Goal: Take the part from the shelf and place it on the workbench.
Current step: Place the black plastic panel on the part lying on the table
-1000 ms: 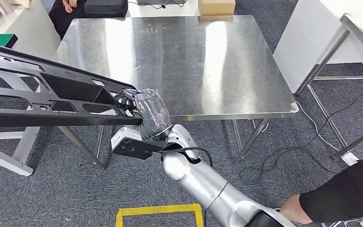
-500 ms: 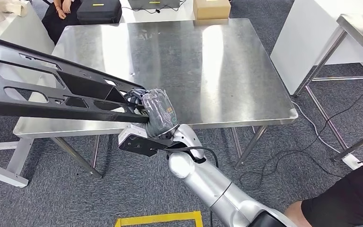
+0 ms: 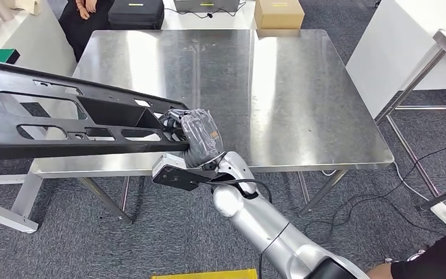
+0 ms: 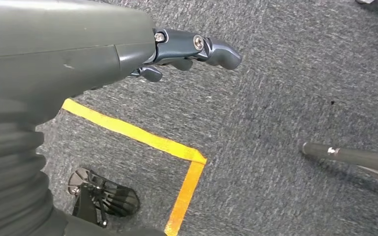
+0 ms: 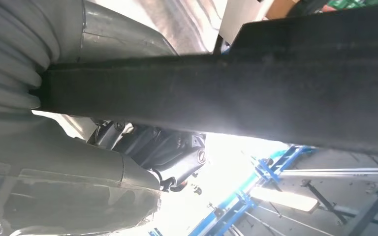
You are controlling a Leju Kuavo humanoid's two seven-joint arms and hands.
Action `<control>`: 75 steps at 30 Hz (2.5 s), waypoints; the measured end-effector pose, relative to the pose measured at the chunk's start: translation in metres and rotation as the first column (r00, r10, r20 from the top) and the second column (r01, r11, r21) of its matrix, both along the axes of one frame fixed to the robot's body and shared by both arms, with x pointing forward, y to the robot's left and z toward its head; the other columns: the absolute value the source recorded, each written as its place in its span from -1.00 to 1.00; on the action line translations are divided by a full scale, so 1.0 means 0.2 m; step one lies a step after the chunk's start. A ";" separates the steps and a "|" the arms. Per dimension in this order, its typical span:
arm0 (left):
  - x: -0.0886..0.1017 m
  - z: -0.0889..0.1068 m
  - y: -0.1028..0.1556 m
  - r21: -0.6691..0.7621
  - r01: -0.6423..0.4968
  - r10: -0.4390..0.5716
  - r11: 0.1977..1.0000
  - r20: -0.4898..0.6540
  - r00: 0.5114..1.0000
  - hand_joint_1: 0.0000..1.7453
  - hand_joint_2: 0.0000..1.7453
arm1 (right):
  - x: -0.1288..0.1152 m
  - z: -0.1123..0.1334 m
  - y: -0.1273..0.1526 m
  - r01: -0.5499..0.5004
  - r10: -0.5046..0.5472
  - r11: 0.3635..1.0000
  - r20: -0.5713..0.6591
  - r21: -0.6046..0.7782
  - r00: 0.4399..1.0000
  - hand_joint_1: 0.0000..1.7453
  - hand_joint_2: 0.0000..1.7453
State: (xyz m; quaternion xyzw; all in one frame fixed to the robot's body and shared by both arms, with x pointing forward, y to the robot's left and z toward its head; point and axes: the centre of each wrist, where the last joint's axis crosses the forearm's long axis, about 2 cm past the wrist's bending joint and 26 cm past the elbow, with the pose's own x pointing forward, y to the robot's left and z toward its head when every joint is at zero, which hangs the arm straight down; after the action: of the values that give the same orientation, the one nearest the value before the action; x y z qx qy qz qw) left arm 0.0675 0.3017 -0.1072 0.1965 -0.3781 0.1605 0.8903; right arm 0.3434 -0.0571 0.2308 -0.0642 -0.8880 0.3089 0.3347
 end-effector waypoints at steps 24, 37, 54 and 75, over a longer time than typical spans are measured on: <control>-0.04 -0.01 -0.04 0.001 0.008 -0.008 1.000 0.001 1.000 -1.00 1.00 | 0.00 0.00 0.03 0.013 -0.010 0.998 0.039 -0.065 0.999 1.00 1.00; 0.01 0.00 -0.05 0.000 0.034 -0.034 0.999 0.010 0.999 -1.00 1.00 | 0.17 0.00 -0.01 0.355 -0.284 0.838 0.224 -0.414 0.932 1.00 1.00; 0.07 0.01 -0.06 -0.013 0.089 -0.089 0.996 0.013 0.996 -1.00 1.00 | 0.52 -0.06 -0.45 0.575 -0.549 0.525 0.266 -0.628 0.792 1.00 1.00; 0.15 0.03 -0.05 0.012 0.155 -0.156 0.988 0.074 0.985 -1.00 1.00 | 0.60 -0.06 -0.65 0.633 -0.634 0.396 0.300 -0.665 0.713 1.00 1.00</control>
State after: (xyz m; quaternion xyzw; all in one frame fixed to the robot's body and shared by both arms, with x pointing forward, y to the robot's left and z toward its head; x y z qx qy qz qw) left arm 0.0982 0.2921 -0.1015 0.1631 -0.4256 0.0965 0.8849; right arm 0.4629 -0.1864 0.2192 -0.5231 -0.5945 0.4845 0.3717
